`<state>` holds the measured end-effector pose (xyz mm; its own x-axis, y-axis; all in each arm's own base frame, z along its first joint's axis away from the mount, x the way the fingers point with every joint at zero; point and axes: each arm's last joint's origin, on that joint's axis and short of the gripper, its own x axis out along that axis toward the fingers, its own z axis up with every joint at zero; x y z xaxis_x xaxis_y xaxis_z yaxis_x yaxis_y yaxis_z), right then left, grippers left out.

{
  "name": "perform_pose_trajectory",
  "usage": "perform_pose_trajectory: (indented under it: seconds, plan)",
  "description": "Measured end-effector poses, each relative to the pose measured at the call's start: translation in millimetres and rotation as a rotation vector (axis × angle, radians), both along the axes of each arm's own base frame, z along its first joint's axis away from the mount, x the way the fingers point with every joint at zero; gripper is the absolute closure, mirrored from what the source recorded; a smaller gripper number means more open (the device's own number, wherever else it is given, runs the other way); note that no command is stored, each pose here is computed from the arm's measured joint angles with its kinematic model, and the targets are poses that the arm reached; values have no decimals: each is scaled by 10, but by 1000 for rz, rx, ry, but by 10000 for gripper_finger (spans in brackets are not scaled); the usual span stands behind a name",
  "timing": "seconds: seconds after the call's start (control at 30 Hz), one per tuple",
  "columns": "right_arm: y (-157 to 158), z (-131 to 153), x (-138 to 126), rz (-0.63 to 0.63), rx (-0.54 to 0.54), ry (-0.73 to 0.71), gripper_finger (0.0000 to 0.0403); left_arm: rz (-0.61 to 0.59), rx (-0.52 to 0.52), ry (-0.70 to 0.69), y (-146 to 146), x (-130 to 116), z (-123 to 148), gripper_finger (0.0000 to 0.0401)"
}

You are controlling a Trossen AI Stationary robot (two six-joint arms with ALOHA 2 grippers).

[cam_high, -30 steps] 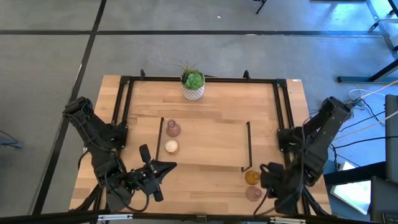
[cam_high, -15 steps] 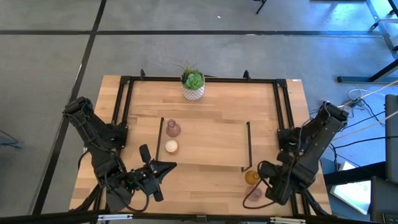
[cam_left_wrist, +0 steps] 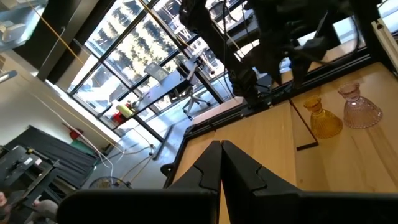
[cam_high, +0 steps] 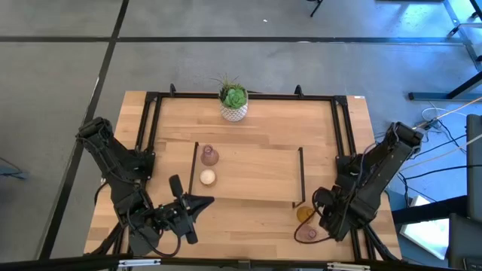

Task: Pick & Place candle stick holders
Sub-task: Put the yellow glass candle holder on the shelf

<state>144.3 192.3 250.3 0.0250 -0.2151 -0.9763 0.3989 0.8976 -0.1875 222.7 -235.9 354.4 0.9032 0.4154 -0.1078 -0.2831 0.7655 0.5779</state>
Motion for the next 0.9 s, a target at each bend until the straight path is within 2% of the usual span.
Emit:
perform_pose_trajectory:
  seconds: [0.13,0.33,0.47,0.6,0.73,0.9]
  plan:
    - [-132,39,-98,-14,29,-44,213,-10,-3,4,-3,1,-2,400]
    - [-256,346,-296,61,103,-301,213,-13,4,14,18,27,-5,399]
    - [-303,480,-360,48,175,-466,213,-4,2,16,51,62,-6,400]
    - [-236,345,-294,42,228,-432,213,-23,-5,25,61,82,-9,400]
    - [-237,91,-254,-4,216,-312,213,-40,-10,32,59,87,-11,400]
    - [-232,-79,-234,-4,226,-291,213,-40,-10,32,59,87,-11,400]
